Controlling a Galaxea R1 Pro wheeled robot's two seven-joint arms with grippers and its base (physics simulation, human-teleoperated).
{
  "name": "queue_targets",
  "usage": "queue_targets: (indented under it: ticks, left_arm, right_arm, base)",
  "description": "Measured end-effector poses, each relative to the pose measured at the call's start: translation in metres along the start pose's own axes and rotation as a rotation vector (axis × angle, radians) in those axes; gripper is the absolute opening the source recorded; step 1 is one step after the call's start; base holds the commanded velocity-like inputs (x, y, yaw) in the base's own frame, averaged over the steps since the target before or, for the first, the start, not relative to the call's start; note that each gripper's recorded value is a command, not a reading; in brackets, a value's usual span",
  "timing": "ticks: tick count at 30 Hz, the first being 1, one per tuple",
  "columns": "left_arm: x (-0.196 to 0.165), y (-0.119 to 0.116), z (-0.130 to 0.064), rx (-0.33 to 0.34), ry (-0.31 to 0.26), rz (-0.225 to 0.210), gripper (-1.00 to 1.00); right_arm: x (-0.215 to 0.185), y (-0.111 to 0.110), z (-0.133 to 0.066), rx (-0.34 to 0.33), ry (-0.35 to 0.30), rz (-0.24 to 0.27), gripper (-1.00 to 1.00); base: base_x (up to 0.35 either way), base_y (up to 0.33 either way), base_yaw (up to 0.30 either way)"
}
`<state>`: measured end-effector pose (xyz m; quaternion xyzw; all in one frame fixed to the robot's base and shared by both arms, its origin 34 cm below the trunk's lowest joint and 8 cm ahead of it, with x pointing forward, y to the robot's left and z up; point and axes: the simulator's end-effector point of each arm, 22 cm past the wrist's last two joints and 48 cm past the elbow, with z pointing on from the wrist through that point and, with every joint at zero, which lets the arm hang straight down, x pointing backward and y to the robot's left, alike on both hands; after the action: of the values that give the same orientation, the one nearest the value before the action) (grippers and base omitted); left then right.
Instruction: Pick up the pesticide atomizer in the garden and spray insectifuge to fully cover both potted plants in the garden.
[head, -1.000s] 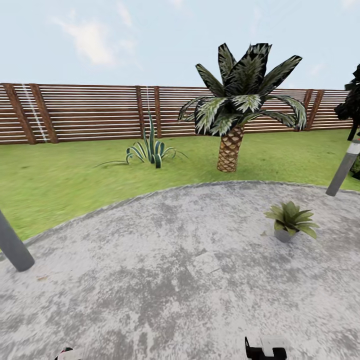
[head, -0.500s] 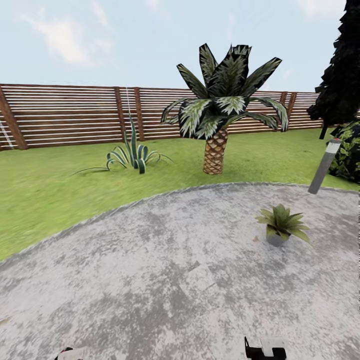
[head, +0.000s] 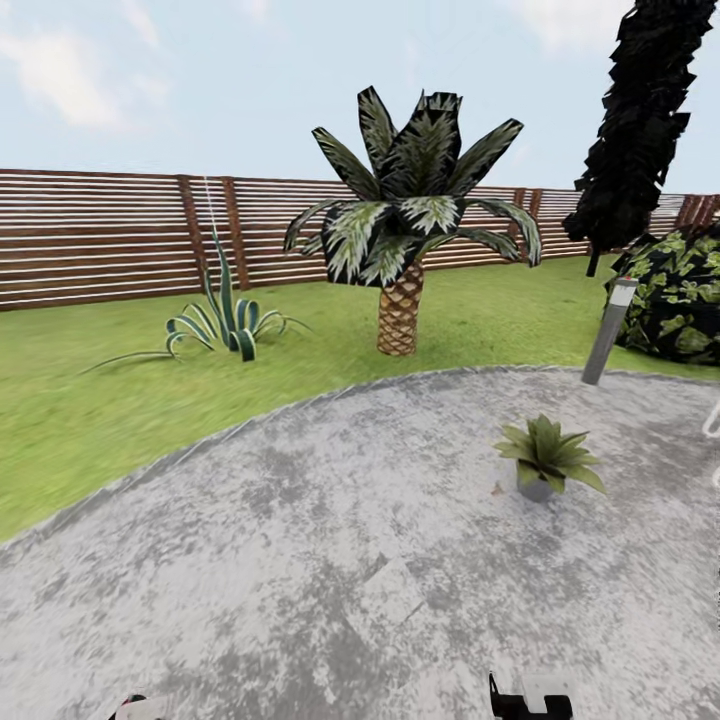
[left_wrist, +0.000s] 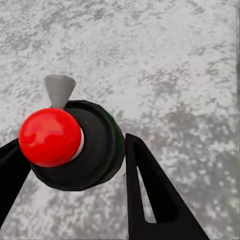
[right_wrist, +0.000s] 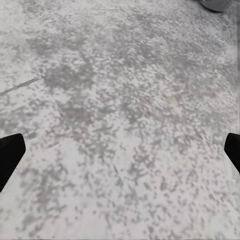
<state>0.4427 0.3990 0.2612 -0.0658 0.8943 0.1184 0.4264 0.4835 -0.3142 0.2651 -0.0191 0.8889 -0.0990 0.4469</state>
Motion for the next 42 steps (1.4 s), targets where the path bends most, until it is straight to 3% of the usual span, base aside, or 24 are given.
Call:
queue_targets:
  ticks: [42]
  left_arm:
    - [-0.0017, -0.0002, 0.0, 0.0, -0.004, -0.001, -1.0]
  right_arm:
    - [-0.0014, -0.0002, 0.0, 0.0, -0.002, 0.0, 1.0]
  base:
    - [0.325, 0.174, -0.278]
